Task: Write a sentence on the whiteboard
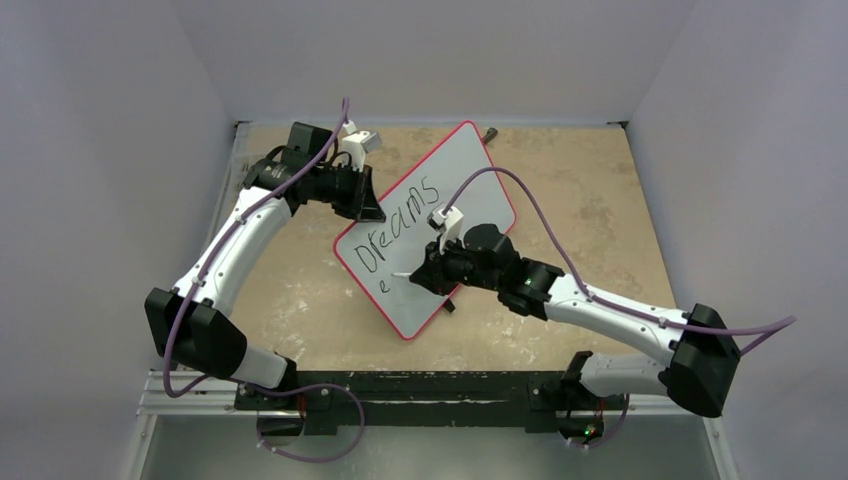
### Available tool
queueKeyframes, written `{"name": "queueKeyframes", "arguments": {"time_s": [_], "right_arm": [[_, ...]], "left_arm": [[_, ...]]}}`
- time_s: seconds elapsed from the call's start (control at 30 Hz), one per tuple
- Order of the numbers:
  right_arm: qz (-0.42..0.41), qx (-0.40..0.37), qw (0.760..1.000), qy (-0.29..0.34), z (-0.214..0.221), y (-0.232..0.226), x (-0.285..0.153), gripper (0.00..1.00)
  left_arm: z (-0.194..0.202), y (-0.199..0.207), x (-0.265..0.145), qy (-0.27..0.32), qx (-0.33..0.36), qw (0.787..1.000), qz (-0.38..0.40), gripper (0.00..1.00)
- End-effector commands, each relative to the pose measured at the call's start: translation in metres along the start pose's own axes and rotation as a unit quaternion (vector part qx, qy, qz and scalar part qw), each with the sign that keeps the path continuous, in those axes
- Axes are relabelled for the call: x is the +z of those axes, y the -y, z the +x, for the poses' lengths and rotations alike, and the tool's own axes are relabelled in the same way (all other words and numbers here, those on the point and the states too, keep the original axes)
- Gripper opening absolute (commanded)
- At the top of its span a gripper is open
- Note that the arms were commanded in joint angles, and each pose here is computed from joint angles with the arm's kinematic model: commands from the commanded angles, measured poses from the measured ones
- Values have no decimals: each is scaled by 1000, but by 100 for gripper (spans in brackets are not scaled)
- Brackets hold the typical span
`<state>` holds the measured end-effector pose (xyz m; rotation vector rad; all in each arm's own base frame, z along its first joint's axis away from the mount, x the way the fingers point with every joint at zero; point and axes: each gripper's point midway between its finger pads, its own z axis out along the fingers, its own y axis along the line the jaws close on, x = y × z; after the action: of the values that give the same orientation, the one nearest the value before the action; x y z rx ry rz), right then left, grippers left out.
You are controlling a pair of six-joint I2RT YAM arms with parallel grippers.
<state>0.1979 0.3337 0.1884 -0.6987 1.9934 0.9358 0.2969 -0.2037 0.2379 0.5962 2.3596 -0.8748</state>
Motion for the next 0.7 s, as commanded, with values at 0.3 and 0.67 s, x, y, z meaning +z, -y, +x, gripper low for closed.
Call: {"name": "queueKeyframes", "arguments": {"time_s": [0.3,0.67], "right_arm": [[-46,-14,999,20,-22,-19,6,0],[-31,-7,1000,-1,0,-10,0,0]], "left_arm": [[8,-39,4,-17,39,995,-92,0],[9,-39,4,-18,37,995,-92,0]]}}
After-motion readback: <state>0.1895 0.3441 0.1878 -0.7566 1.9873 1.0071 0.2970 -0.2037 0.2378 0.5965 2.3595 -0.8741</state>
